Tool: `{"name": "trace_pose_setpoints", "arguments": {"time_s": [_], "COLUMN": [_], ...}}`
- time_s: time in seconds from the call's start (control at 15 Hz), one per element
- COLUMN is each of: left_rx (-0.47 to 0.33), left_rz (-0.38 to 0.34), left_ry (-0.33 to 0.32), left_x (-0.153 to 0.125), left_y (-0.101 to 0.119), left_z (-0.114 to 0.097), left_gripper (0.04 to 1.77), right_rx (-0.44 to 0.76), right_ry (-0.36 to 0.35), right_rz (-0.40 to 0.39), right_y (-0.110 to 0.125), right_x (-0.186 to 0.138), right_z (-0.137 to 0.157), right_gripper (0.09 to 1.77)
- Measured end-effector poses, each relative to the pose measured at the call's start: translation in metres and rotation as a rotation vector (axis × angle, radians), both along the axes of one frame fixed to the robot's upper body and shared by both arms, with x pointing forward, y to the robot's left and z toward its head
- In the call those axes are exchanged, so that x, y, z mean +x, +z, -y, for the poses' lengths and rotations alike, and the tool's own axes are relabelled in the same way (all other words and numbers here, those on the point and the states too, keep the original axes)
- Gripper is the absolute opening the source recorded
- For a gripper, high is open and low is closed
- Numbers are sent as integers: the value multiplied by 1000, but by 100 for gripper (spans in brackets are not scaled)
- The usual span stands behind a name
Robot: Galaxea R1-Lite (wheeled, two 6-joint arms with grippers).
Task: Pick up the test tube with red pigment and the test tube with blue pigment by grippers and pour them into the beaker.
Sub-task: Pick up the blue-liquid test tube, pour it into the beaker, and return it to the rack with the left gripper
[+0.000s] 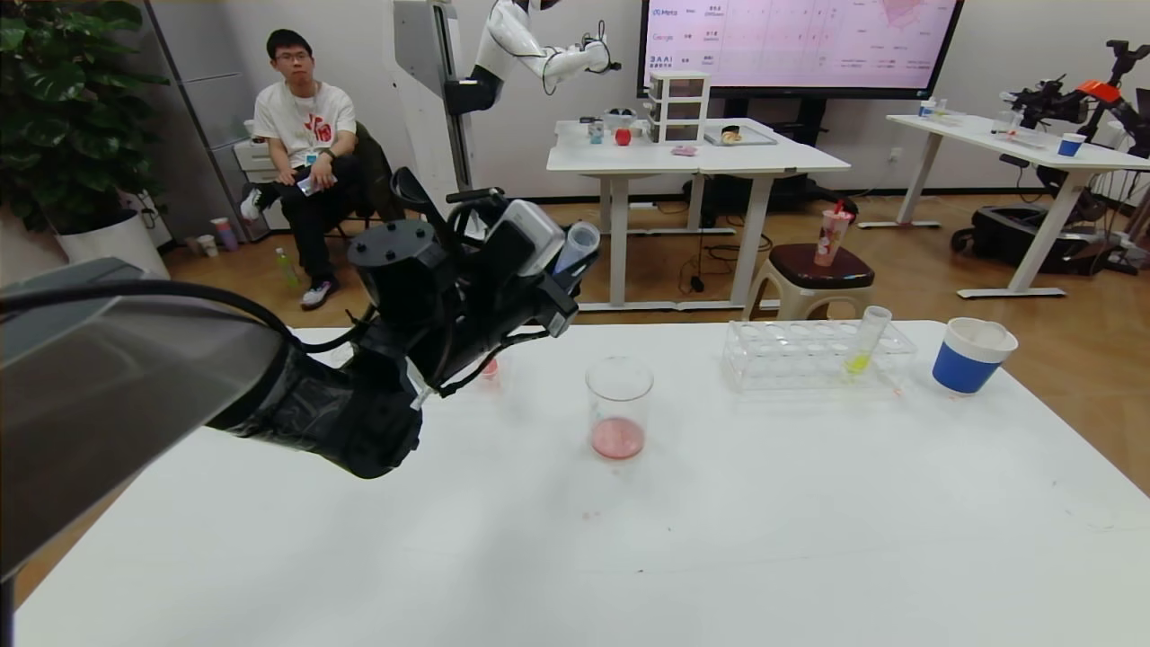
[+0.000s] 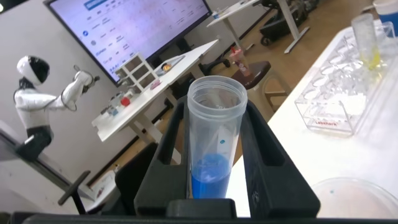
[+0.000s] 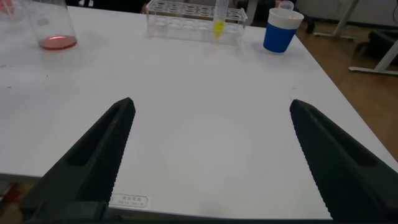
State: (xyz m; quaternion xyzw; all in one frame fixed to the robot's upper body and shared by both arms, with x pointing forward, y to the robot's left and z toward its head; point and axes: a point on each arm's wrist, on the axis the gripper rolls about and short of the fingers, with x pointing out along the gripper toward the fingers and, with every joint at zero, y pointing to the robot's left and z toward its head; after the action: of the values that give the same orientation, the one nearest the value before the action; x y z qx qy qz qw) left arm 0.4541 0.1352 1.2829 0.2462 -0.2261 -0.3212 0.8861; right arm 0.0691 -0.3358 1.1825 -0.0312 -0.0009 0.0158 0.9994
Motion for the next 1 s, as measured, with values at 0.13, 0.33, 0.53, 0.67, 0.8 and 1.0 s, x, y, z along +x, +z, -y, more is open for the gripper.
{"name": "trace_pose_setpoints", "arguments": {"time_s": [0.13, 0.33, 0.53, 0.67, 0.8, 1.0], "left_rx": [102, 235, 334, 374, 403, 432], "left_rz": [78, 193, 310, 379, 436, 508], "left_ry": [-50, -107, -166, -190, -211, -242], "left_x": [4, 10, 20, 31, 40, 48], "left_y": [-16, -29, -36, -40, -44, -47], "left_z": [3, 2, -6, -12, -14, -12], "left_gripper": [50, 50, 50, 50, 50, 50], "right_rx": [0, 0, 0, 0, 0, 0], "right_ry": [0, 0, 0, 0, 0, 0], "right_rz": [0, 0, 0, 0, 0, 0], "right_y": [0, 0, 0, 0, 0, 0], "right_x": [0, 0, 0, 0, 0, 0], "right_z": [0, 0, 0, 0, 0, 0], "right_gripper": [174, 174, 174, 174, 174, 174]}}
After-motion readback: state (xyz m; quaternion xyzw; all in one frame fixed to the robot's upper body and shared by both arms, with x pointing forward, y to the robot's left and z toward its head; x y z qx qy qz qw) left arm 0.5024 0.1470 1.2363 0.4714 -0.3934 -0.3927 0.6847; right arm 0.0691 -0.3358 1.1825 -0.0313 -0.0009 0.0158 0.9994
